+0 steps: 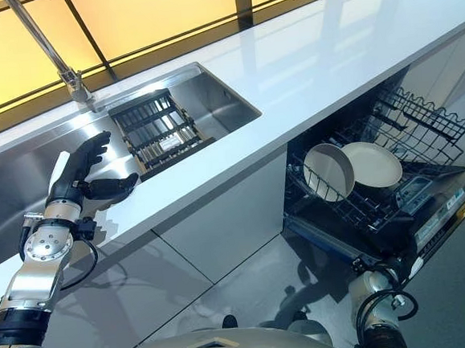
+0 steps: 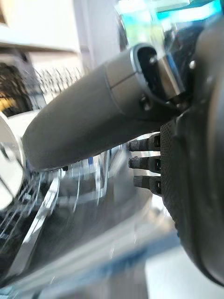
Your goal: Pick up plates and place into dishwasher.
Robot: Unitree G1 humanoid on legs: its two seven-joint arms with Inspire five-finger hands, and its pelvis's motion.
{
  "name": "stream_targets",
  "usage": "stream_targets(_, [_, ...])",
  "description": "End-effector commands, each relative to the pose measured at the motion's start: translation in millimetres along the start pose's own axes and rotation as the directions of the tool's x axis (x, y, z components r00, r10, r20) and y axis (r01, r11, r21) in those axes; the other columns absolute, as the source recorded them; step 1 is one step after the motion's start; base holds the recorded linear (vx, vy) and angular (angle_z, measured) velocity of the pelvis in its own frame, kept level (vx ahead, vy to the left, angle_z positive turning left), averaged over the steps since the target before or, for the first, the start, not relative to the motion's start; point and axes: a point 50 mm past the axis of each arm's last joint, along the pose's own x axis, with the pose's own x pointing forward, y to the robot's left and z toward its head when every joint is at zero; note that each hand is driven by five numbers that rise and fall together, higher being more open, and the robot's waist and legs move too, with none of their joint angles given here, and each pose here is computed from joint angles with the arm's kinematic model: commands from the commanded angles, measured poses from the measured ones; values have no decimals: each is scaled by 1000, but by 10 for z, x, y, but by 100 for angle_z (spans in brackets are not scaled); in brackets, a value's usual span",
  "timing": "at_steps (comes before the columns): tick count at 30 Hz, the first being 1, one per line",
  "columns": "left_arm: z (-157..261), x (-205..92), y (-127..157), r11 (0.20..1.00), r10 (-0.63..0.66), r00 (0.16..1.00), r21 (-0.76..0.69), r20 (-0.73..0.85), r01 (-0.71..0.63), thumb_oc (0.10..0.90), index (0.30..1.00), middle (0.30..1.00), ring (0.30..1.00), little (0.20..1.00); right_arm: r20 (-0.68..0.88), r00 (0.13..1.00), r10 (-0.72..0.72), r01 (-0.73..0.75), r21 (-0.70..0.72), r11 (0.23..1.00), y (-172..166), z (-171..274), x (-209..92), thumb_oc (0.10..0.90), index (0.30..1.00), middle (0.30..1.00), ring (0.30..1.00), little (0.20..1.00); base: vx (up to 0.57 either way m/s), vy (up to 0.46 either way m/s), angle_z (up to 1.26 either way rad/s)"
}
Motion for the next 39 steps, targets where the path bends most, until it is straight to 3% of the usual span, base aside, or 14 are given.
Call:
stream_targets(1, [483,239,229,997,57,981,44,187,-66,800,900,900,900,900,207,961,185,-214,130,968,476,410,-15,800,900,900,900,900,34,-7,11])
stream_targets(13, [460,201,139,999,30,984,36,174,-37,800,900,900,900,900,274,847,456,-455,-69,888,805,440,-130,800,900,900,900,900,32,27,11])
stream_targets(23, [399,166,25,1000,16,987,8,160,-18,800,900,900,900,900,446,665,600,-577,-205,791,1254,787,-422,800,900,900,900,900,41,51,6])
stream_targets(33, [382,199,-29,1000,-17,987,3,159,17,800,900,900,900,900,388,343,855,-874,-203,442,1769,990,-770,800,900,900,900,900,73,30,9])
stream_targets(39, [371,208,-19,1000,-22,987,9,156,21,800,900,900,900,900,397,246,884,-912,-214,350,1969,1120,-919,800,900,900,900,900,66,-6,9])
